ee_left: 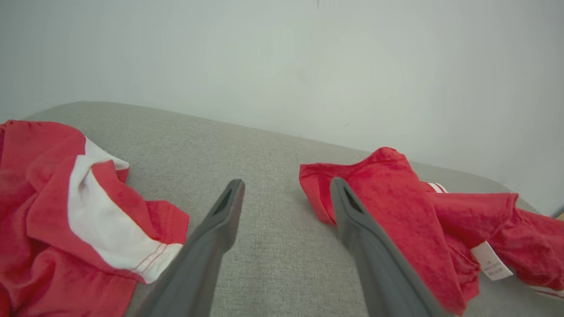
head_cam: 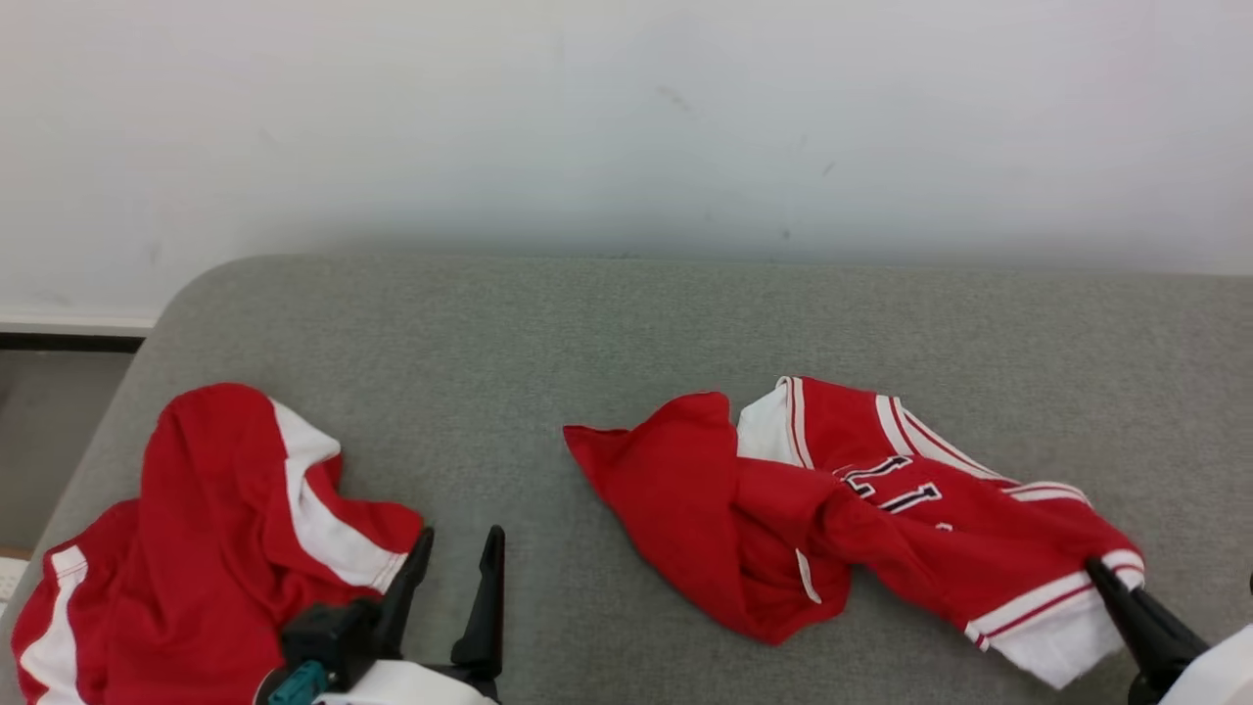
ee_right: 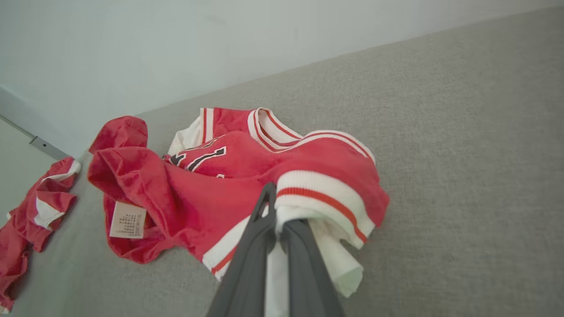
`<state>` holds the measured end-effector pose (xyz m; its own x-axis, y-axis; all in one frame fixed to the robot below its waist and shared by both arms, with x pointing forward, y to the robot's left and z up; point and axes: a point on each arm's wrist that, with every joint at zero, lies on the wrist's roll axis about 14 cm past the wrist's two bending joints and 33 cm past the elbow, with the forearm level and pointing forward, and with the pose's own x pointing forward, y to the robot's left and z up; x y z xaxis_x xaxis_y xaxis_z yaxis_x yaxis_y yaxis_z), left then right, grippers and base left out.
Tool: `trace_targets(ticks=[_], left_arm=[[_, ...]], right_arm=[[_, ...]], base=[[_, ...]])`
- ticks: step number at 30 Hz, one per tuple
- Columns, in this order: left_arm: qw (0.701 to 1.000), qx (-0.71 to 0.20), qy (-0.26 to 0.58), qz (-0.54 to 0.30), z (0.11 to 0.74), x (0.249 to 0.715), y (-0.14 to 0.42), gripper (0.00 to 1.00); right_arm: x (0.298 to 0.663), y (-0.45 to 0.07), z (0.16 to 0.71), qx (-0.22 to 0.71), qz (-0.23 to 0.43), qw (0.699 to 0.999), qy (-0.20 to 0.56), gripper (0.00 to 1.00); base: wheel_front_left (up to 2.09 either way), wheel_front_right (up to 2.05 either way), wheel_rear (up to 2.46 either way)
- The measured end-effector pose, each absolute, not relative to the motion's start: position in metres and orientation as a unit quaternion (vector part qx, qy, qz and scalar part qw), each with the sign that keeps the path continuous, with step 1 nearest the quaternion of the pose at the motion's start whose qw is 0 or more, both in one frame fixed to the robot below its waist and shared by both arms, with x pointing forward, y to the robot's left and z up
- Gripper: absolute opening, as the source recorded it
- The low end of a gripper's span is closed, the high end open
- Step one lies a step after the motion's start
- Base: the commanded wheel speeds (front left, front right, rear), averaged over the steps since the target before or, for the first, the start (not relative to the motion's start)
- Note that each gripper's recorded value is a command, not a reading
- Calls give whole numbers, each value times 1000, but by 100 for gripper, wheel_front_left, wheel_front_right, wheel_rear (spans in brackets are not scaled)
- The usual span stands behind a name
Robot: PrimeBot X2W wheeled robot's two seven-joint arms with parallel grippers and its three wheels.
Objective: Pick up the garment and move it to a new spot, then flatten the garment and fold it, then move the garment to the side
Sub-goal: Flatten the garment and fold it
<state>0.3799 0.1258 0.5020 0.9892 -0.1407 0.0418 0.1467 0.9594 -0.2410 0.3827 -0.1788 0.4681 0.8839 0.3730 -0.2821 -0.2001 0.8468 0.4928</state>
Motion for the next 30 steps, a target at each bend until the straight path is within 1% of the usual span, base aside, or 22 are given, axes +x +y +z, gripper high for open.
trace_targets(ticks=[3,7,8,9,12,14,17,20,26,30], left_arm=[[988,-125,-11,-86,502,383,116,100],[987,-126,-9,-97,501,386,109,100],[987,-126,-7,-100,501,386,106,100],[987,-126,-5,-104,500,387,104,100],[985,-127,-1,-113,497,388,98,100],[985,-126,-1,-115,497,388,97,100],[985,-125,0,-117,497,387,96,100],[985,-124,-2,-119,498,385,96,100],[986,-122,-11,-114,505,380,100,100],[986,-121,-15,-112,507,377,102,100]], right_arm=[[359,-188,451,238,133,937,219,0],[346,-197,441,244,110,935,233,0],[341,-200,435,240,103,935,242,41],[337,-201,431,237,97,934,250,100],[331,-201,423,241,85,930,262,100],[332,-199,428,249,84,930,257,100],[335,-206,442,239,81,937,241,100],[337,-212,462,231,76,947,209,100],[343,-203,512,216,90,964,126,100],[348,-187,533,222,103,966,82,100]], base=[[0,0,0],[0,0,0],[0,0,0],[0,0,0],[0,0,0],[0,0,0],[0,0,0],[0,0,0],[0,0,0],[0,0,0]])
